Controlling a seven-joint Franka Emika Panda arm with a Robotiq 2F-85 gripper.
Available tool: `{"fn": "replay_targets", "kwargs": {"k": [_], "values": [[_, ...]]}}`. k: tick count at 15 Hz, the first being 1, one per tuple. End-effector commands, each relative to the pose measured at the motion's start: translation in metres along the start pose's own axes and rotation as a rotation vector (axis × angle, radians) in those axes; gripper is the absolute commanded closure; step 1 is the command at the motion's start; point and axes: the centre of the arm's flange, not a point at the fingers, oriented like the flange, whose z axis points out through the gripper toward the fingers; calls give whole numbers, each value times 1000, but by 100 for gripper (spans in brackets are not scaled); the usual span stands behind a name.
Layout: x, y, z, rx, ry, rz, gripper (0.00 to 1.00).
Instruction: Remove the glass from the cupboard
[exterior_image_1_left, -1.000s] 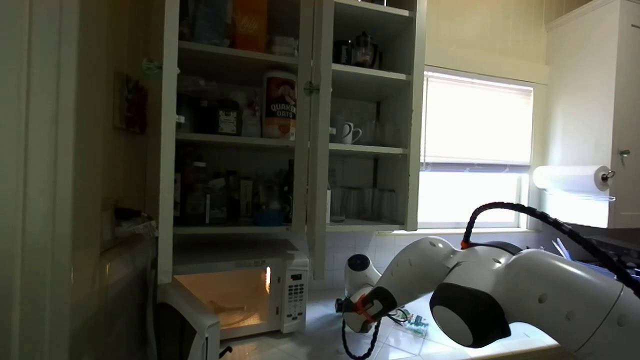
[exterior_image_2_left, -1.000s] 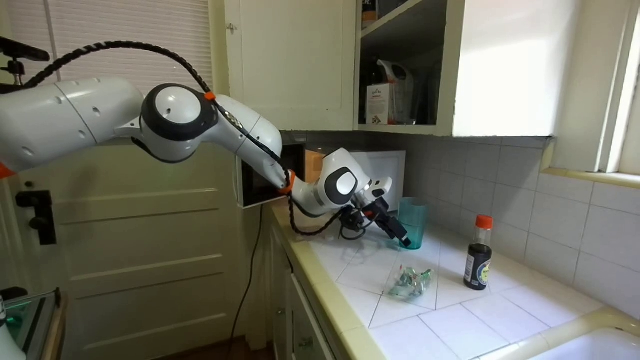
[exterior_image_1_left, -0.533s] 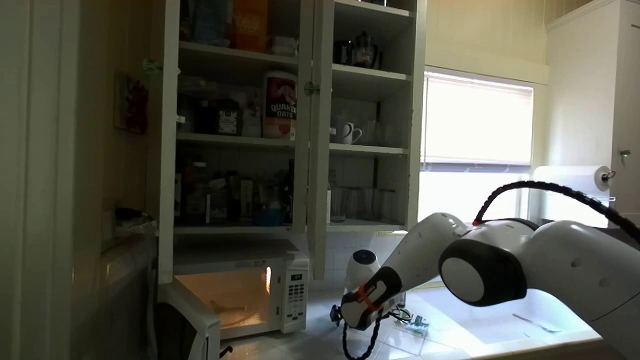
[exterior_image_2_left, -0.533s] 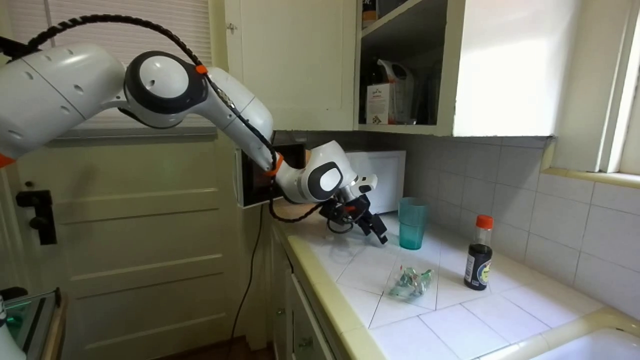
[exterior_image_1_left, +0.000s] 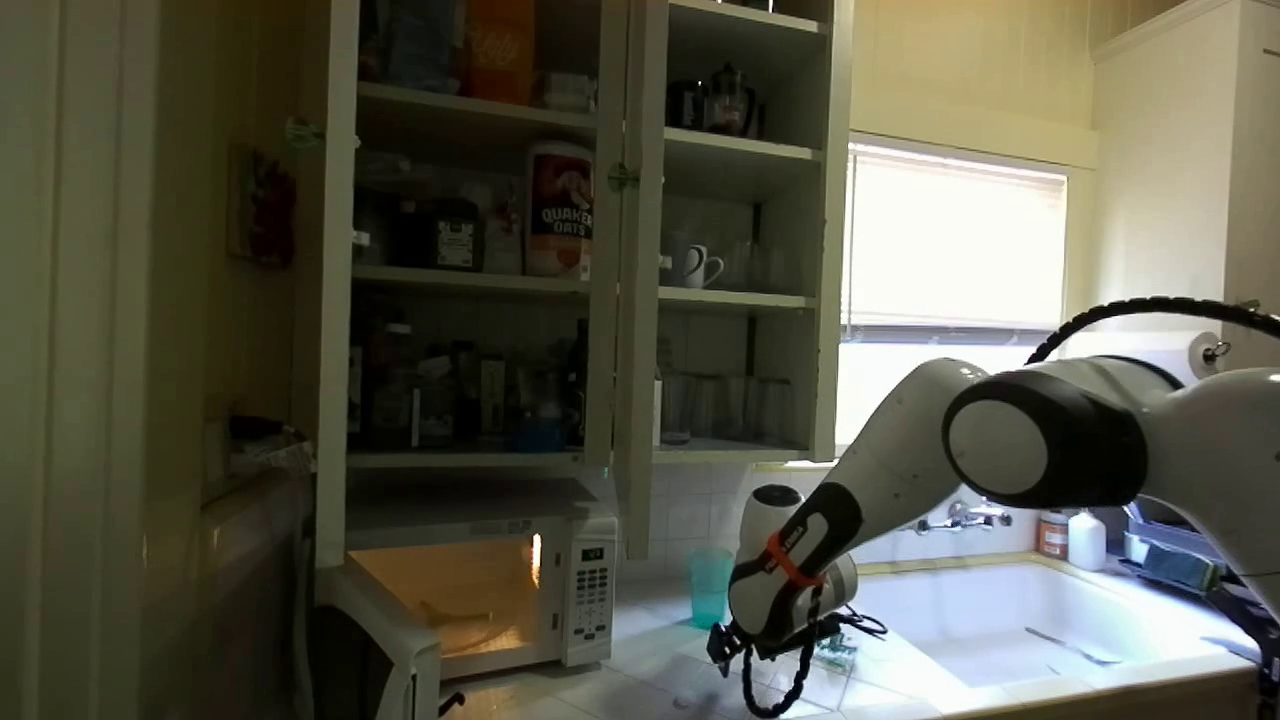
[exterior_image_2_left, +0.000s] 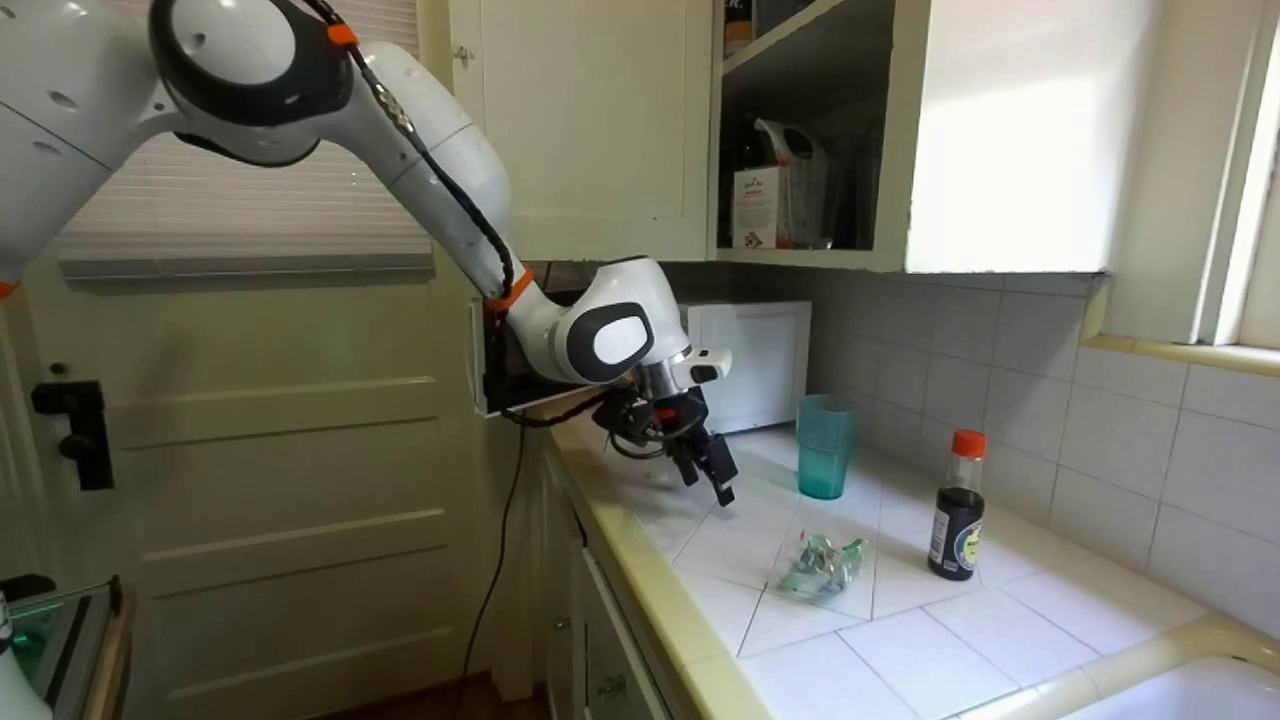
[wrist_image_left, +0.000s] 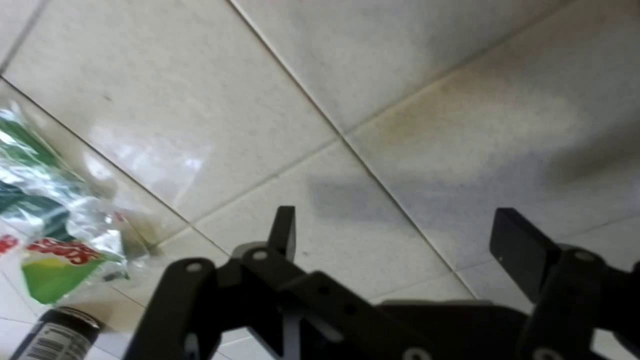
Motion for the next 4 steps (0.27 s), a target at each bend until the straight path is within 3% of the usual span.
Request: {"fn": "replay_targets", "kwargs": {"k": [1,2,3,4], "values": [[-65,36,-47,11,43,-22,0],[-72,45,-56,25,88,-14,0],[-25,26,-23,7,50,-3,0],[-33,34,-31,11,73,-2,0]]}}
